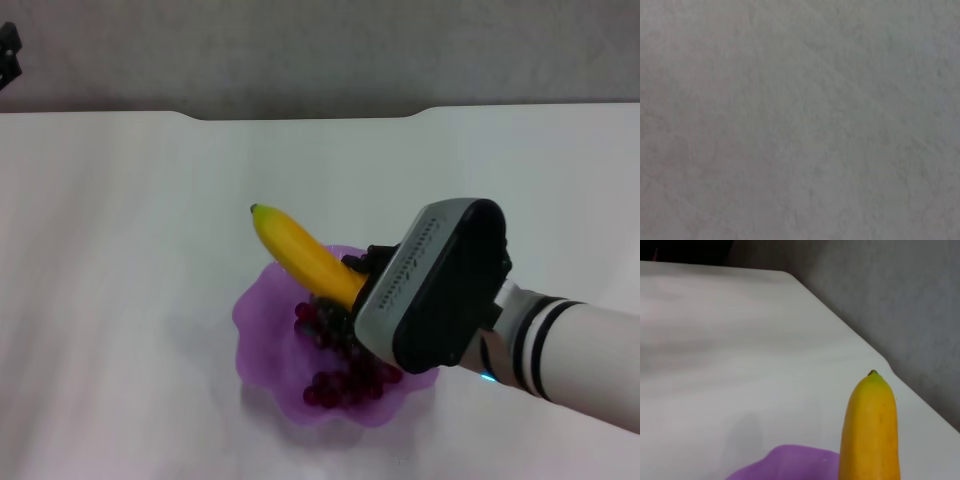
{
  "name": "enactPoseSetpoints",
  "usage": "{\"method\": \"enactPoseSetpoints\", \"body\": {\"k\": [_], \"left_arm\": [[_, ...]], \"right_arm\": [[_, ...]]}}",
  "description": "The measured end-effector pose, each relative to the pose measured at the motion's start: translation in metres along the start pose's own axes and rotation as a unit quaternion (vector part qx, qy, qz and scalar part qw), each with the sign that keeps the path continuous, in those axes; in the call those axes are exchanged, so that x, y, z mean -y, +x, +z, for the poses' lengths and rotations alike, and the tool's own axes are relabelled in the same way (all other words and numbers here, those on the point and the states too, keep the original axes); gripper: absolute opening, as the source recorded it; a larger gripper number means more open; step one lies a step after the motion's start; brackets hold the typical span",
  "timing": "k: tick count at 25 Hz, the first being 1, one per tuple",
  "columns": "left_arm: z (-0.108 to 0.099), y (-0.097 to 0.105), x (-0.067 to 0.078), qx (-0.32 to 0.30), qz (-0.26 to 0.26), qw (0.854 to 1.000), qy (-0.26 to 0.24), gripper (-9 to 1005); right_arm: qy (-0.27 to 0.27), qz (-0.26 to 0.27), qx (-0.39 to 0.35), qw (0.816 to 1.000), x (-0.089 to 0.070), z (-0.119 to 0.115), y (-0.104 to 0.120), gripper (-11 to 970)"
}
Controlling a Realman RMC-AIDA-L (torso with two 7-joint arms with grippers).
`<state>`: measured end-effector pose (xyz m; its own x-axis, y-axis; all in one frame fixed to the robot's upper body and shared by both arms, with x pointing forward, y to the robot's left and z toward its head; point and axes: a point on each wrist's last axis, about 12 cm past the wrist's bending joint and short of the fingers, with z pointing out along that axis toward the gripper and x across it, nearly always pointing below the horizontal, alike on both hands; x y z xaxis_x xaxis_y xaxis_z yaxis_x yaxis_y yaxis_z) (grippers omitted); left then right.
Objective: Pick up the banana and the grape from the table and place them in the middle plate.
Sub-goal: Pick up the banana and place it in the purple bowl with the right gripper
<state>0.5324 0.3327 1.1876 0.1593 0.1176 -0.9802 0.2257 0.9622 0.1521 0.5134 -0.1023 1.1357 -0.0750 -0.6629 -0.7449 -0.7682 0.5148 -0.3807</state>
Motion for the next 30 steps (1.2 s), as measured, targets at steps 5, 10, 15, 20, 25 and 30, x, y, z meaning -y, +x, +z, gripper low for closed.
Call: {"method": "enactPoseSetpoints", "body": {"k": [5, 10, 15, 20, 25, 30], "left_arm": [[0.0, 0.0, 0.0, 0.0, 0.0, 1.0, 0.0, 879], [0.001, 0.0, 0.0, 0.001, 0.0, 1.0, 0.001, 879], [0.001, -0.001, 0.001, 0.002, 0.001, 1.0, 0.002, 879], [0.001, -0.002, 0.001, 0.002, 0.001, 1.0, 0.002, 879], [0.001, -0.002, 0.001, 0.003, 0.001, 1.0, 0.002, 879], [0.001, -0.002, 0.001, 0.003, 0.001, 1.0, 0.002, 879]], "right_arm": [[-0.011, 0.006, -0.008, 1.0, -0.001, 0.009, 0.004, 568], [-0.015, 0.007, -0.015, 1.0, -0.003, 0.017, 0.008, 571], [-0.03, 0.005, -0.017, 0.999, -0.008, 0.024, 0.008, 574], [-0.048, 0.008, -0.007, 0.999, -0.011, 0.027, 0.006, 577], [-0.065, 0.011, 0.0, 0.998, -0.014, 0.029, 0.004, 580], [-0.072, 0.018, 0.004, 0.997, -0.017, 0.028, 0.004, 583]]}}
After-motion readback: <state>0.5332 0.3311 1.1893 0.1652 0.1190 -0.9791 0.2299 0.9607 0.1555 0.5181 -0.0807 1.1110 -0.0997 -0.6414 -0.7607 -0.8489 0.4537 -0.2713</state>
